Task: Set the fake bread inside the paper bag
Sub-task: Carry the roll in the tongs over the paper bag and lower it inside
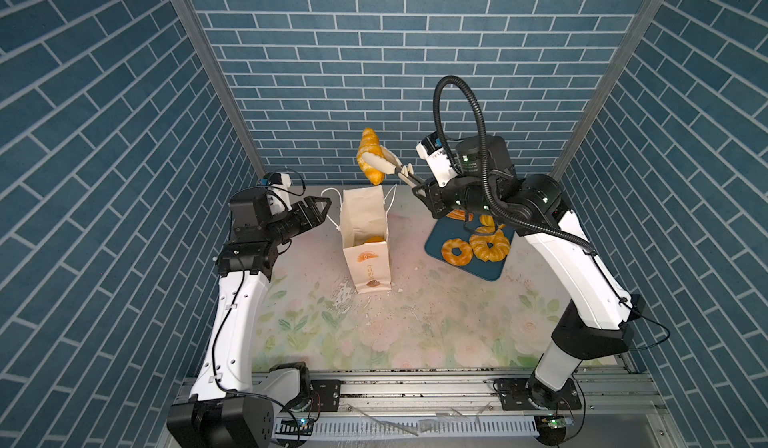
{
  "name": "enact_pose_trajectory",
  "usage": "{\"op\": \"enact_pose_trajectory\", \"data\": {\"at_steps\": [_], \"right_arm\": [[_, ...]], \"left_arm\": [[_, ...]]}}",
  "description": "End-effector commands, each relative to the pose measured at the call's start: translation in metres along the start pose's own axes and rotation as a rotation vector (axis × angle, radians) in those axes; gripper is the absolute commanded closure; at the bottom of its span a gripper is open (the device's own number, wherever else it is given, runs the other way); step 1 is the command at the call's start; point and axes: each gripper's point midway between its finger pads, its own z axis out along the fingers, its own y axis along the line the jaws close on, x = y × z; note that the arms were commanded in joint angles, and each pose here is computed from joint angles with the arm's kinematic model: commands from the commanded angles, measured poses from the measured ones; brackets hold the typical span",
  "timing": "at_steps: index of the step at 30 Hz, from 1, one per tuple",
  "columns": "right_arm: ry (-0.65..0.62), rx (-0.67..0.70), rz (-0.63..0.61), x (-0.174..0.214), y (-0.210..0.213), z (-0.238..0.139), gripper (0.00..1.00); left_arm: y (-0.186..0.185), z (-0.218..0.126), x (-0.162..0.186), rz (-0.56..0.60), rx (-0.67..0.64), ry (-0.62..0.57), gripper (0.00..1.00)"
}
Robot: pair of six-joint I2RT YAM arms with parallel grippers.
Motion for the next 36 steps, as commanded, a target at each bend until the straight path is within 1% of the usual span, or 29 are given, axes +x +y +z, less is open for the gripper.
{"op": "enact_pose_trajectory", "data": {"at_steps": [1,5,10,16,21,28,36], "right_arm": [[0.01,0.009,-0.061,0.001,0.006,0.0,0.88],[0.063,0.016,-0.086,0.012,0.011,0.009,0.88],[0.138,0.015,-0.105,0.03,0.02,0.02,0.88],[0.216,0.038,-0.128,0.05,0.024,0.033,0.87],[0.251,0.044,-0.158,0.059,0.028,0.041,0.87],[0.293,0.068,-0.187,0.069,0.026,0.05,0.83],[0.317,0.052,-0.187,0.075,0.029,0.053,0.8]], "left_arm": [[0.003,0.008,0.0,0.009,0.02,0.012,0.26],[0.005,0.017,-0.001,-0.013,0.042,0.025,0.33],[0.007,0.024,-0.004,-0.028,0.051,0.025,0.49],[0.011,0.03,0.002,-0.046,0.058,0.046,0.65],[0.01,0.029,0.005,-0.052,0.07,0.054,0.74],[0.008,0.027,0.009,-0.056,0.081,0.056,0.82],[0.006,0.026,0.009,-0.058,0.092,0.055,0.83]]}}
